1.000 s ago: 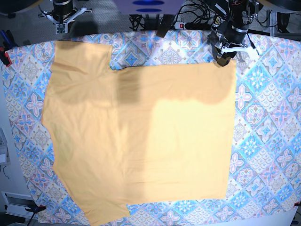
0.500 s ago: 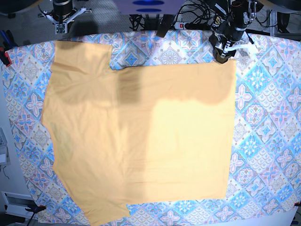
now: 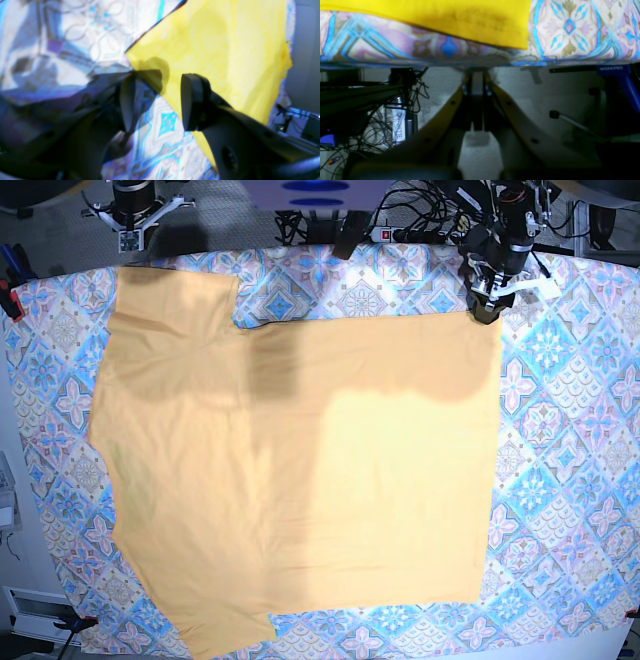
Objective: Fold the T-shirt properly
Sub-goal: 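Move the left gripper down to the shirt's shoulder corner and grasp it, then move the right gripper to the other shoulder corner and grasp it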
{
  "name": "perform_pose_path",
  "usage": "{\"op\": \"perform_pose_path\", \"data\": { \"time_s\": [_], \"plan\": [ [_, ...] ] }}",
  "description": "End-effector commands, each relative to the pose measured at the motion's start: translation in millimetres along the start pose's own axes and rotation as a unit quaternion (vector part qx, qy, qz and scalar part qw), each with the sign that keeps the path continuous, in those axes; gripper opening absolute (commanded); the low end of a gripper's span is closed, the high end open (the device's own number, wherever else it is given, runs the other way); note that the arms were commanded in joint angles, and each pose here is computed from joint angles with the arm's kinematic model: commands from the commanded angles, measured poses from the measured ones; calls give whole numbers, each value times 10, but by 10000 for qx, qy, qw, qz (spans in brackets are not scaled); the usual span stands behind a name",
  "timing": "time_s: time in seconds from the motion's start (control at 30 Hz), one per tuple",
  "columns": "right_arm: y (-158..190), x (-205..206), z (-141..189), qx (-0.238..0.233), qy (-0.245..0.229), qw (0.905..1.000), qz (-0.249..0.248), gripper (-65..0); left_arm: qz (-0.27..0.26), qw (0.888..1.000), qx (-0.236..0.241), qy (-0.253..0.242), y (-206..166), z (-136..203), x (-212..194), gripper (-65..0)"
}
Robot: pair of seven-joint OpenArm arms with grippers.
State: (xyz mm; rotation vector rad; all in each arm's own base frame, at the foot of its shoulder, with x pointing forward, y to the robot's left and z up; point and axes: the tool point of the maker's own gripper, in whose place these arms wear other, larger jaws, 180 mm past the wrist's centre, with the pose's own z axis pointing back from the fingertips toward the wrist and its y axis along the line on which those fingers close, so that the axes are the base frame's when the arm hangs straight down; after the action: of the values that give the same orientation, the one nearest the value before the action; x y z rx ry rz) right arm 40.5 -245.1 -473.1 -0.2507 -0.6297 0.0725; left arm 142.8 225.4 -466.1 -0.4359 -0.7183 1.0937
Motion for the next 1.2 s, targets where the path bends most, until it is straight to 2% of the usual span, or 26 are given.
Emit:
{"op": "perform_pose_path", "data": {
  "time_s": [0.0,0.43,0.5,0.67,0.87,0.97,1.07,1.17],
  "plan": [
    [-46,28,31,-50,-84,9999,41,-650,12,10000,84,35,50,-9,-8,-356],
    [-46,10,31,-50,-61,10000,41,-650,122,9998,132,45,76,-155,-12,-366],
    [-47,59,1,-59,-120,9999,28,-650,108,9998,123,67,70,-157,-25,-413],
    [-47,88,-26,-67,-149,9999,16,-650,107,9998,121,74,68,-158,-31,-650],
    [-48,100,-25,-67,-165,9998,16,-650,110,9993,125,331,72,-150,-125,-650],
    [-48,25,-29,-69,81,9999,13,-645,111,9993,127,323,74,-149,-119,-650],
    [-69,10,-81,-90,271,9996,24,-604,111,9993,134,327,81,-146,-122,-650],
    [-138,51,-106,-111,233,9996,129,-574,111,9993,134,327,81,-146,-122,-650]
  ]
}}
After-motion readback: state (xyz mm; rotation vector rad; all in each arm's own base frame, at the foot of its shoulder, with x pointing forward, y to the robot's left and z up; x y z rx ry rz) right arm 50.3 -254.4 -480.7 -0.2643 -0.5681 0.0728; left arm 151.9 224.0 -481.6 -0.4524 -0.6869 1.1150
